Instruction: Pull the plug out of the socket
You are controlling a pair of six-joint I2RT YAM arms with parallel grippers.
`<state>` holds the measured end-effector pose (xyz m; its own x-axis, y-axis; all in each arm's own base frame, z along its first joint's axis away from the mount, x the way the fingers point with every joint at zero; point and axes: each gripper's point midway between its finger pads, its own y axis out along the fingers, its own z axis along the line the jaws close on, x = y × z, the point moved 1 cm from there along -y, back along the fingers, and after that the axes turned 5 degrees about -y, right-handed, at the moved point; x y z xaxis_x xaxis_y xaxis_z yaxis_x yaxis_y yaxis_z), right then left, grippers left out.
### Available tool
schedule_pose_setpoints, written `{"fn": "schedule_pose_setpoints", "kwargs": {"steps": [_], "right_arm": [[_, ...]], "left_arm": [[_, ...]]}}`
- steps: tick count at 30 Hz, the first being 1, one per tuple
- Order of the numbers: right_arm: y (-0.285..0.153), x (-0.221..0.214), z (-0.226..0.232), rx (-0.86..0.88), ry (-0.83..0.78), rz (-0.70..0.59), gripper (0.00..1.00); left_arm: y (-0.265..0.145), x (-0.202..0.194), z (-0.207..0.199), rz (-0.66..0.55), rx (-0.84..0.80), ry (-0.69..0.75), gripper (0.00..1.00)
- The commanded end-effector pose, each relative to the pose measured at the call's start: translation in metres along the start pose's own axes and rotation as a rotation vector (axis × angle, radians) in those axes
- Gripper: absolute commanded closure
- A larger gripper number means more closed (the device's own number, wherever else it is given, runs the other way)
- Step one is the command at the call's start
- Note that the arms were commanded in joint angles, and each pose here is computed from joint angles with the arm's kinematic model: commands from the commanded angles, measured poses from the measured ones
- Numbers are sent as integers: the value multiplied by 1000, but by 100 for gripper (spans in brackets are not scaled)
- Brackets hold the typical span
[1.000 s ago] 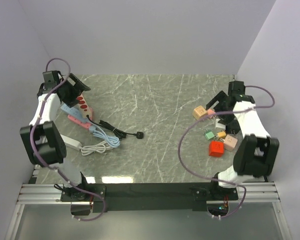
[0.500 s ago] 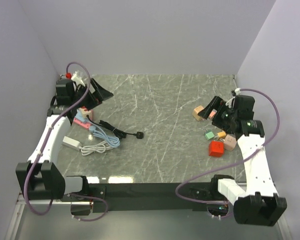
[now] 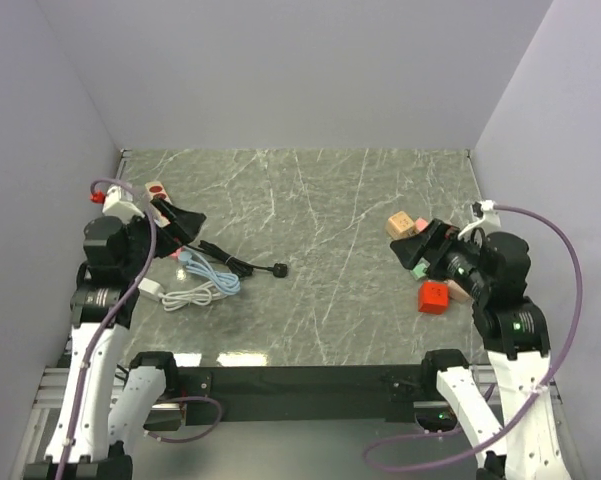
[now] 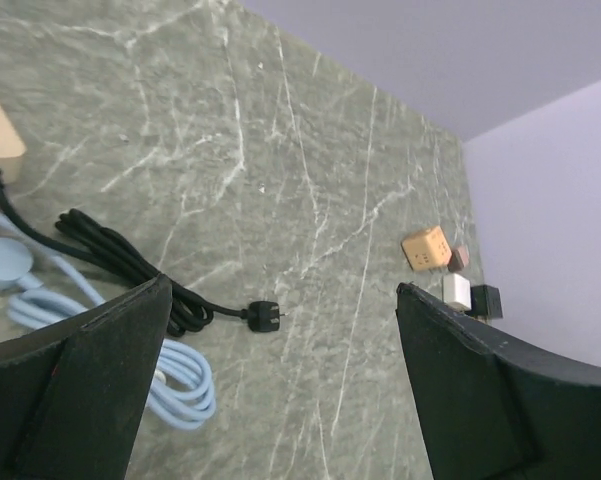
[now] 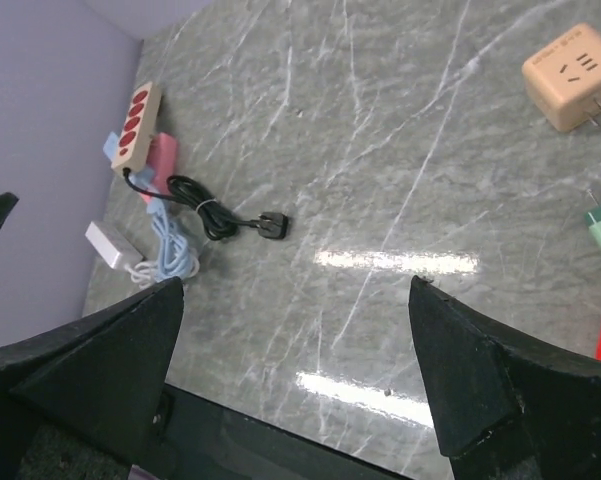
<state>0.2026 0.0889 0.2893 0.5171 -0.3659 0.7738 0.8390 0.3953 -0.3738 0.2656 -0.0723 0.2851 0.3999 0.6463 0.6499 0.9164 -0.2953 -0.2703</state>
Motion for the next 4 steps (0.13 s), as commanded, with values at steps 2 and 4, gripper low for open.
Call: {"fn": "schedule_pose_setpoints", "kwargs": {"steps": [2,4], "right_arm": [[-4,-12,-8,-40,-1,-13,0],[-3,-15,-11,-55,-22,-5,0]], "left_arm": [[-11,-4,17,-26,87,0,1],[-15,-7,19,-20,93,13,3]]}}
